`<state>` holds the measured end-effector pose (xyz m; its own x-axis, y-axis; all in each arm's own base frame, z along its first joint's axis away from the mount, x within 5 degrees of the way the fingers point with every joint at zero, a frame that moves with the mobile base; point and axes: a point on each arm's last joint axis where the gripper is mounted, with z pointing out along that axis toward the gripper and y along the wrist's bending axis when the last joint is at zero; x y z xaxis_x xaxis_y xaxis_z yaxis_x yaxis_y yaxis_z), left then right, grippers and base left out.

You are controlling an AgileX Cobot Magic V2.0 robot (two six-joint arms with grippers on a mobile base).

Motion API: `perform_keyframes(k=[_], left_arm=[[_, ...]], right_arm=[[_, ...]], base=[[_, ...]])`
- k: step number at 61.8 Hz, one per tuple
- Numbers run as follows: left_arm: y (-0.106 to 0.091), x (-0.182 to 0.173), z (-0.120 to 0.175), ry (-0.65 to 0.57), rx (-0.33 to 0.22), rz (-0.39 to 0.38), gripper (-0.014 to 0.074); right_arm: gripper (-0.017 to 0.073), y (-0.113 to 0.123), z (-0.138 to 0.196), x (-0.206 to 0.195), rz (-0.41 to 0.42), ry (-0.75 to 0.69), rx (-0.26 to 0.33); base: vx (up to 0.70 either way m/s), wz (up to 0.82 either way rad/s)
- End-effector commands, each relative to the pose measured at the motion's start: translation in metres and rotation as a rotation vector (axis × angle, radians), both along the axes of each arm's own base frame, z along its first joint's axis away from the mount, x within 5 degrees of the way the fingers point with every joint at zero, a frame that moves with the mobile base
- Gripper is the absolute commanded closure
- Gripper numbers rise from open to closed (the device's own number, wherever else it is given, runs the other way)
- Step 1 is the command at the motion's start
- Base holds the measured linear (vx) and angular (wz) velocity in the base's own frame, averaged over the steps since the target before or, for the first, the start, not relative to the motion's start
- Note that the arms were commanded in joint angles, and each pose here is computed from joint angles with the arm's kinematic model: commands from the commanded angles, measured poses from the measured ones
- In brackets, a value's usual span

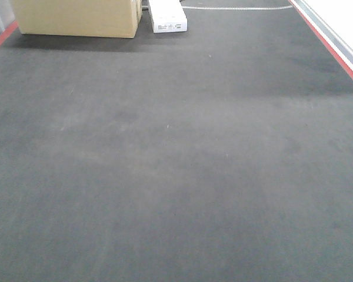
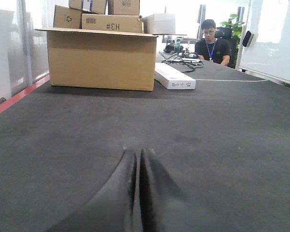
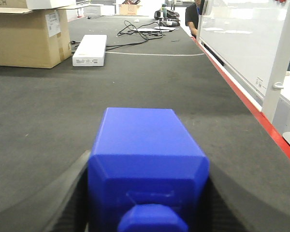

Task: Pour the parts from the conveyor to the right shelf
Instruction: 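Back away from the conveyor and turn, holding the part in the right gripper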

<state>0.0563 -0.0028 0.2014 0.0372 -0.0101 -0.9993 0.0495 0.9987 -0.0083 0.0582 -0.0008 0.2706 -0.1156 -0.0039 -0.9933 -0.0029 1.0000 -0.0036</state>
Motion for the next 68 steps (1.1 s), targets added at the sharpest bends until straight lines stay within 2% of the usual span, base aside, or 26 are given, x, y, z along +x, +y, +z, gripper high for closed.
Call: perform_keyframes(k=[1,68], left_arm=[[-0.0001,0.0,-0.0029,-0.057,-0.014,-0.005,0.0599],[-0.0001,0.0,-0.0029,-0.057,-0.014,-0.005,0.0599]], right_arm=[[0.0568,0.0002,0.0163,0.0003,0.002,-0.102,-0.012],[0.0568,0.0002,0.0163,0.0003,0.002,-0.102,-0.012]], base=[[-0.23,0.02],[-0.37,0.0]])
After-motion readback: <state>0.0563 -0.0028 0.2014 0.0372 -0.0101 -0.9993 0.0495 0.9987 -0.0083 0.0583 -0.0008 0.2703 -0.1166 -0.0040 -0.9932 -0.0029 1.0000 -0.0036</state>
